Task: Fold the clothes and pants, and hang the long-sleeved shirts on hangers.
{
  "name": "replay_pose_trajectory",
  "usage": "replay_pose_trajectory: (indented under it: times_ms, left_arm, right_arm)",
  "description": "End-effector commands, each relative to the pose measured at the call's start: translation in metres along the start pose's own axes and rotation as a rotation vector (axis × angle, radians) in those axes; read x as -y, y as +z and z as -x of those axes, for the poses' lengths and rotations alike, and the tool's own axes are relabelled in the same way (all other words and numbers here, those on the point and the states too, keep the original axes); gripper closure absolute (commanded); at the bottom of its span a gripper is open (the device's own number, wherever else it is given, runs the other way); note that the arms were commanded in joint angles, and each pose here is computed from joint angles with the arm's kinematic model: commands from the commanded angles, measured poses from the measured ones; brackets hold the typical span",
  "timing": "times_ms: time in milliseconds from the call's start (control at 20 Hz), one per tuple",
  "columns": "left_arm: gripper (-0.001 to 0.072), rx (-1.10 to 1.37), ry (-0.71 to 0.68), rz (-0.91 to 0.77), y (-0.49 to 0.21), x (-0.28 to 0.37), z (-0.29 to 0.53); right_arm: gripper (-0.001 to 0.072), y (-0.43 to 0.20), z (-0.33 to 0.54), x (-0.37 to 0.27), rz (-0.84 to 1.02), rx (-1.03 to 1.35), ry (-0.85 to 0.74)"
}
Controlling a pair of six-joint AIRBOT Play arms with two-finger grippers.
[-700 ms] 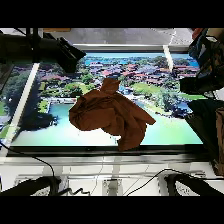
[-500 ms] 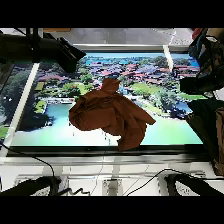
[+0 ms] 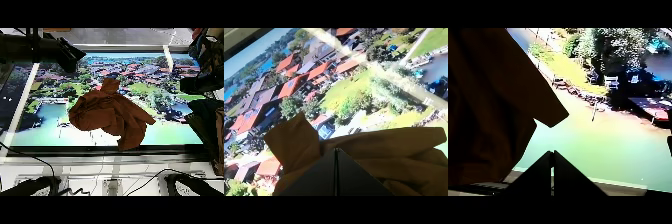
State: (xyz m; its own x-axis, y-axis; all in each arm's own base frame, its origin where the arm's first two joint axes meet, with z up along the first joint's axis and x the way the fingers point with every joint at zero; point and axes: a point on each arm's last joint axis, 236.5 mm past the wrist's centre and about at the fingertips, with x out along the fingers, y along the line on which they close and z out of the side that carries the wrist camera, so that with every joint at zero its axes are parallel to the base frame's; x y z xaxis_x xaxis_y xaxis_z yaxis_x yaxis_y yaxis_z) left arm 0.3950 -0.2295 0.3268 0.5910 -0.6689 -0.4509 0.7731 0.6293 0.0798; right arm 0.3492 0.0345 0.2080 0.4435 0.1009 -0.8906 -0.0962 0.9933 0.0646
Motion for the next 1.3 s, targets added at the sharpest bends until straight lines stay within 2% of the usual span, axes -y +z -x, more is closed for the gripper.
replay_pose_trajectory:
  times_ms: [0, 100, 250, 400, 450, 650, 700, 750, 800, 850, 1000, 1150, 1200, 1250]
  left_arm:
    - [0.0689, 0.006, -0.005, 0.003, 0.001, 0.001, -0.001]
    - [0.0689, 0.005, -0.004, 0.004, 0.001, 0.0, -0.001]
    - [0.0689, -0.001, 0.022, 0.12, -0.001, -0.007, -0.004]
    - [0.0689, -0.332, 0.183, 0.036, -0.083, -0.05, -0.001]
    - [0.0689, -0.402, 0.24, 0.055, -0.106, -0.068, 0.004]
    - [0.0671, -0.544, 0.202, 0.323, -0.206, -0.096, 0.006]
    - [0.0593, -0.572, 0.182, 0.404, -0.233, -0.098, 0.007]
    - [0.0438, -0.586, 0.154, 0.496, -0.258, -0.097, 0.007]
    - [0.0247, -0.591, 0.131, 0.578, -0.279, -0.095, 0.007]
    - [0.0113, -0.605, 0.123, 0.649, -0.302, -0.093, 0.008]
    - [0.0107, -0.68, 0.109, 0.716, -0.364, -0.085, 0.007]
    - [0.0095, -0.719, 0.073, 0.685, -0.404, -0.073, -0.012]
    - [0.0032, -0.726, 0.074, 0.682, -0.414, -0.073, -0.021]
    - [0.0006, -0.727, 0.076, 0.688, -0.42, -0.074, -0.03]
  right_arm:
    - [0.0698, 0.022, 0.001, 0.0, 0.001, 0.095, -0.003]
    - [0.0698, 0.025, 0.002, 0.004, 0.011, 0.105, -0.019]
    - [0.0697, 0.025, 0.002, 0.02, 0.061, 0.103, -0.087]
    - [0.0698, 0.024, -0.001, 0.035, 0.189, 0.082, -0.146]
    - [0.0698, 0.02, -0.004, 0.041, 0.225, 0.062, -0.153]
    - [0.0698, -0.01, -0.03, 0.074, 0.166, -0.055, -0.171]
    - [0.0698, -0.02, -0.04, 0.08, 0.146, -0.09, -0.167]
    - [0.0698, -0.03, -0.052, 0.084, 0.126, -0.117, -0.153]
    - [0.0698, -0.037, -0.062, 0.086, 0.111, -0.137, -0.136]
    - [0.0698, -0.044, -0.073, 0.087, 0.099, -0.153, -0.122]
    - [0.0698, -0.058, -0.095, 0.087, 0.094, -0.187, -0.112]
    - [0.0698, -0.061, -0.105, 0.086, 0.091, -0.184, -0.101]
    - [0.0698, -0.059, -0.105, 0.085, 0.09, -0.177, -0.097]
    - [0.0698, -0.058, -0.105, 0.084, 0.09, -0.17, -0.096]
